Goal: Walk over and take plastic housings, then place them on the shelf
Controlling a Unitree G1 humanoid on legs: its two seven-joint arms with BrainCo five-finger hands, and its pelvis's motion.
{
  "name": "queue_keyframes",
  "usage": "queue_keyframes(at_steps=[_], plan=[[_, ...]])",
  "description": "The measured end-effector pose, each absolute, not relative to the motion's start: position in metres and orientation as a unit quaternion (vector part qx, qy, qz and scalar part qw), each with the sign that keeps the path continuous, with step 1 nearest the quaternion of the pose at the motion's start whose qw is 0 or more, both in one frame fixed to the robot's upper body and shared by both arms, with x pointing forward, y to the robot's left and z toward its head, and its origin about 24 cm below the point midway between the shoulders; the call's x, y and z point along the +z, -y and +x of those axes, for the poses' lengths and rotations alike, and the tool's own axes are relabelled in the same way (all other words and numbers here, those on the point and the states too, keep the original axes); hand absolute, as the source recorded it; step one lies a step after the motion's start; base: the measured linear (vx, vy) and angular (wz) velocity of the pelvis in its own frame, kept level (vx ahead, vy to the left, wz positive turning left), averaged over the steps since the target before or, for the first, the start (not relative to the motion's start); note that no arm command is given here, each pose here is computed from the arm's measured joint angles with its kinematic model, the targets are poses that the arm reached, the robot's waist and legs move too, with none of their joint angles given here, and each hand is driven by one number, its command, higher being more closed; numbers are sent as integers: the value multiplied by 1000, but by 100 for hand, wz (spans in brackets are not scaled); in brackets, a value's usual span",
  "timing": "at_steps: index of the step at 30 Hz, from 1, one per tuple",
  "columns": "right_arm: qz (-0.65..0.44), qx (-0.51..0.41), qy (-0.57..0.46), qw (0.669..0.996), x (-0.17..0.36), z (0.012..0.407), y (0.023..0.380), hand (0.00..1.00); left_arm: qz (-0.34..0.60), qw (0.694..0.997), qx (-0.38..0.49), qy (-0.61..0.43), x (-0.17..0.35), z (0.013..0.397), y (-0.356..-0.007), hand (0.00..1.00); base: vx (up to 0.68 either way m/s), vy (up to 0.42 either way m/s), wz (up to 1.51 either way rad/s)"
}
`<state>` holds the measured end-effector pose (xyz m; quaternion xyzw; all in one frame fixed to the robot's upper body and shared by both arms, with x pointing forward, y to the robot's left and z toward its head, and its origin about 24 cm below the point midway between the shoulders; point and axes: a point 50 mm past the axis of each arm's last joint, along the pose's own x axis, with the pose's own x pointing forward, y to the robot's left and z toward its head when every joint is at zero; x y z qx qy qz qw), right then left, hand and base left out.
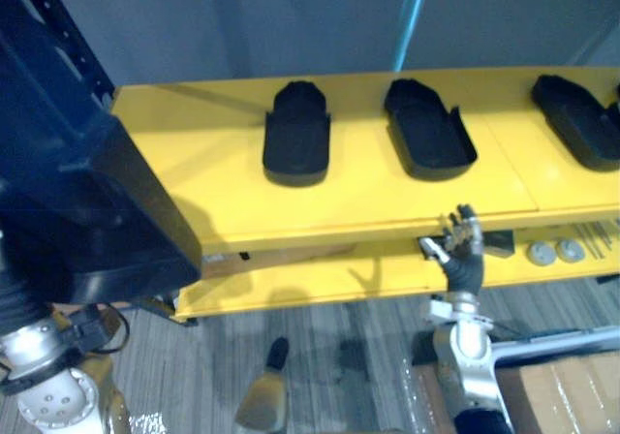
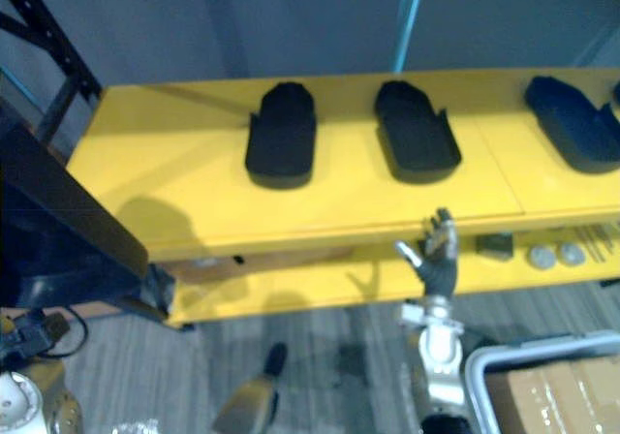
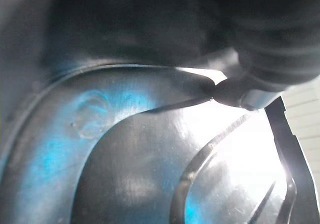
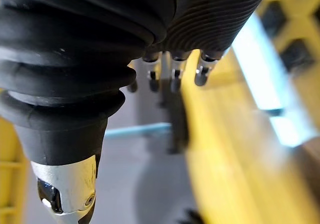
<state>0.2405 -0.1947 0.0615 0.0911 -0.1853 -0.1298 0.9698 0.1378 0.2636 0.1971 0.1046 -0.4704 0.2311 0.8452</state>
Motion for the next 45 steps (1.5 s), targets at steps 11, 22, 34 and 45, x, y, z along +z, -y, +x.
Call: queue_keyframes(at_steps=[11,22,34,45], plan=[[61,-138,241,959,88,241,210,0,77,862,244,438,188,160,-264,100,47,-90,25],[-10,-247,369,896,137,228,222,0,81,858,275,427,182,155,-259,100,79,-64,-5],[7,-217,481,849,177,207,229,0,66,863,270,421,178,152,-258,100,16,36,59],[73,-32,476,876,190,241,175,0,84,873,283,388,167,154,-269,100,-1,-19,25]])
